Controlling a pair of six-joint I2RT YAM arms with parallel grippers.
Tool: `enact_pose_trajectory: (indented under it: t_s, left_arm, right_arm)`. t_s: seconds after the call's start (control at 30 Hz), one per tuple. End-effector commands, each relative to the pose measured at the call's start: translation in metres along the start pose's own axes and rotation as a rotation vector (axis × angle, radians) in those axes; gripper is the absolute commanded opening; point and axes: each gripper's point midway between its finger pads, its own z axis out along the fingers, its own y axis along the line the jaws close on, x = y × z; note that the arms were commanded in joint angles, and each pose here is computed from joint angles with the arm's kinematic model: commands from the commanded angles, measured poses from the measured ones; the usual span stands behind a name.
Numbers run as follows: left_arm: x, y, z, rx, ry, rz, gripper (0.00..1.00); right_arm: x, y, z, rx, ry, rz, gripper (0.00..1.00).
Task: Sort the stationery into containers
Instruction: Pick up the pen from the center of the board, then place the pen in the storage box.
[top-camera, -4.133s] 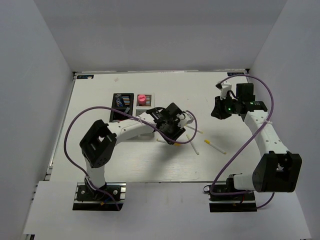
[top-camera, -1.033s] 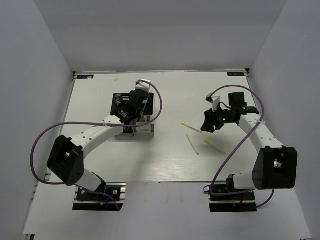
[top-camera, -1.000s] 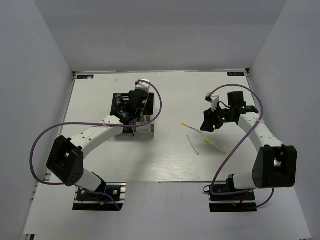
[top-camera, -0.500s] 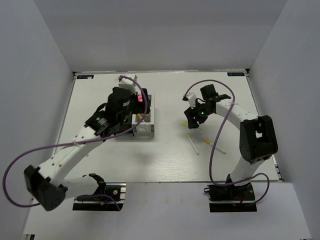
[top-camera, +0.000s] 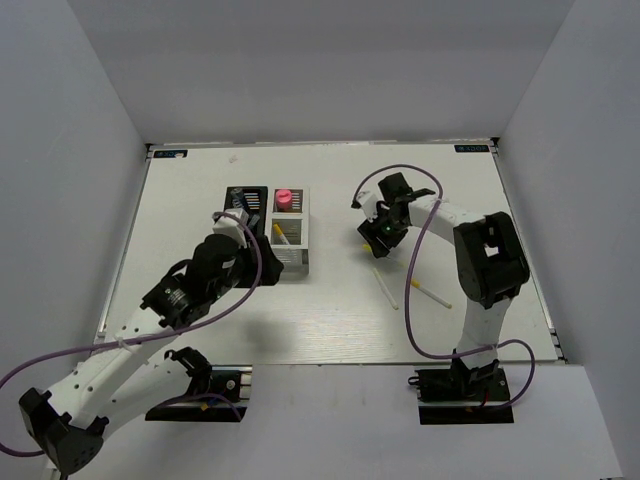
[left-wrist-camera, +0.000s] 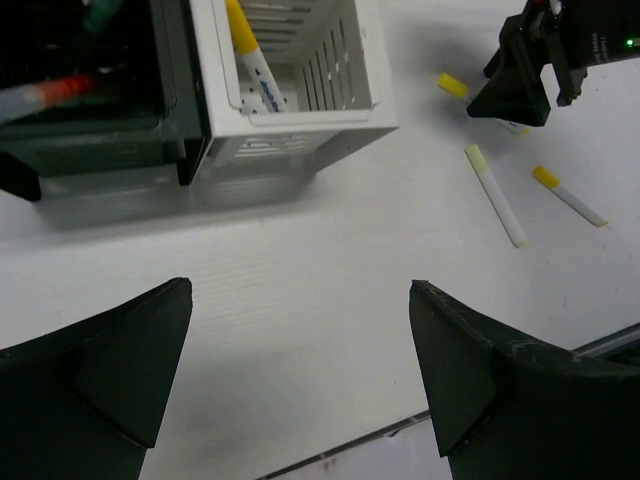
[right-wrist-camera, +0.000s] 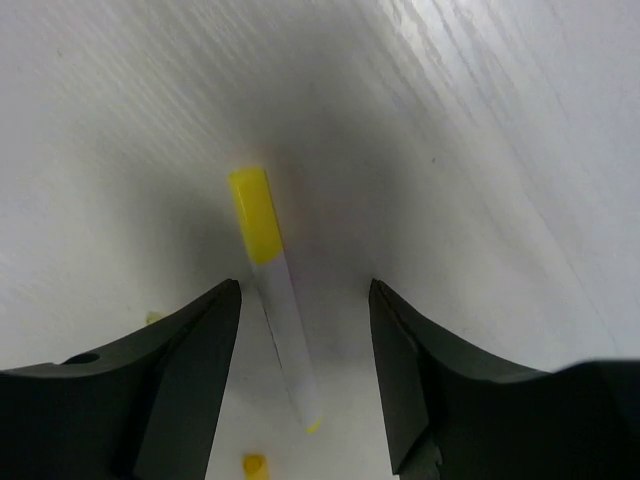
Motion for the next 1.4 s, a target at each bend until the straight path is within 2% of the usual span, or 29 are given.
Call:
enact_pose_trajectory:
  t_s: [0.0,0.07,0.17,0.27,0.3,0.47,0.53,0.57,0.67,0.8,0.87,0.9,0.93,1.0,1.03,1.07,1.13,1.17,1.23,1.37]
  left_arm:
    - [0.004,-0.003,-0.012,0.032,-0.002,-0.075,0.99]
    - [0.006,-0.002,-0.013,0.027,0.005,-0.083,0.99]
    - [0.009,-0.003,-0.013,0.029,0.018,-0.081,0.99]
    - [0.01,-0.002,-0.015,0.029,0.018,-0.081,0.99]
    - [0.01,-0.002,-0.015,0.029,0.018,-0.081,0.99]
    - [0.019,0.0,-0.015,0.034,0.043,-0.089,0.99]
    - [0.022,-0.001,-0.016,0.042,0.049,-0.098,0.99]
    - [0.028,0.001,-0.017,0.045,0.066,-0.097,0.99]
    - [0.038,0.001,-0.015,0.05,0.096,-0.114,0.99]
    - [0.047,0.0,-0.014,0.065,0.116,-0.135,0.99]
    - [0.049,0.001,-0.014,0.066,0.115,-0.135,0.99]
    - [0.051,0.003,-0.015,0.065,0.115,-0.144,0.99]
    - [0.051,0.003,-0.015,0.065,0.115,-0.144,0.99]
    - [0.053,0.003,-0.015,0.063,0.117,-0.166,0.99]
    - [0.057,0.004,-0.015,0.07,0.124,-0.166,0.99]
    - [0.061,0.005,-0.014,0.063,0.132,-0.173,0.99]
    - [0.061,0.004,-0.014,0.069,0.138,-0.183,0.99]
    - [0.061,0.004,-0.014,0.069,0.138,-0.183,0.99]
    - [0.066,0.004,-0.013,0.065,0.162,-0.181,0.99]
    - [0.068,0.004,-0.012,0.059,0.17,-0.189,0.99]
  right_arm:
    - [-0.015,-0.003,0.005,0.034,-0.015,-0.036,0.6]
    - [-0.012,-0.001,0.009,0.032,-0.001,-0.047,0.58]
    - [-0.008,0.002,0.014,0.031,0.014,-0.053,0.5]
    - [-0.003,0.007,0.017,0.023,0.026,-0.058,0.33]
    - [0.002,0.009,0.017,0.014,0.031,-0.054,0.24]
    - [0.018,0.027,0.009,-0.068,0.05,-0.089,0.04]
    - [0.004,0.029,-0.007,-0.087,0.012,-0.12,0.0]
    - [0.014,0.039,-0.01,-0.136,0.048,-0.103,0.0]
    - [-0.037,0.039,-0.05,-0.156,-0.099,-0.172,0.0]
    - [-0.125,0.05,-0.123,-0.196,-0.356,-0.281,0.0]
    - [-0.143,0.063,-0.137,-0.263,-0.418,-0.282,0.0]
    - [-0.167,0.069,-0.159,-0.276,-0.499,-0.318,0.0]
    - [-0.175,0.074,-0.163,-0.295,-0.518,-0.297,0.0]
    - [-0.204,0.091,-0.183,-0.338,-0.631,-0.356,0.0]
    - [-0.21,0.097,-0.184,-0.359,-0.649,-0.34,0.0]
    - [-0.231,0.105,-0.193,-0.371,-0.74,-0.4,0.0]
    - [-0.246,0.13,-0.195,-0.42,-0.787,-0.443,0.0]
    - [-0.263,0.138,-0.204,-0.449,-0.863,-0.481,0.0]
    - [-0.28,0.159,-0.205,-0.484,-0.925,-0.527,0.0]
    - [-0.305,0.19,-0.186,-0.589,-0.965,-0.531,0.0]
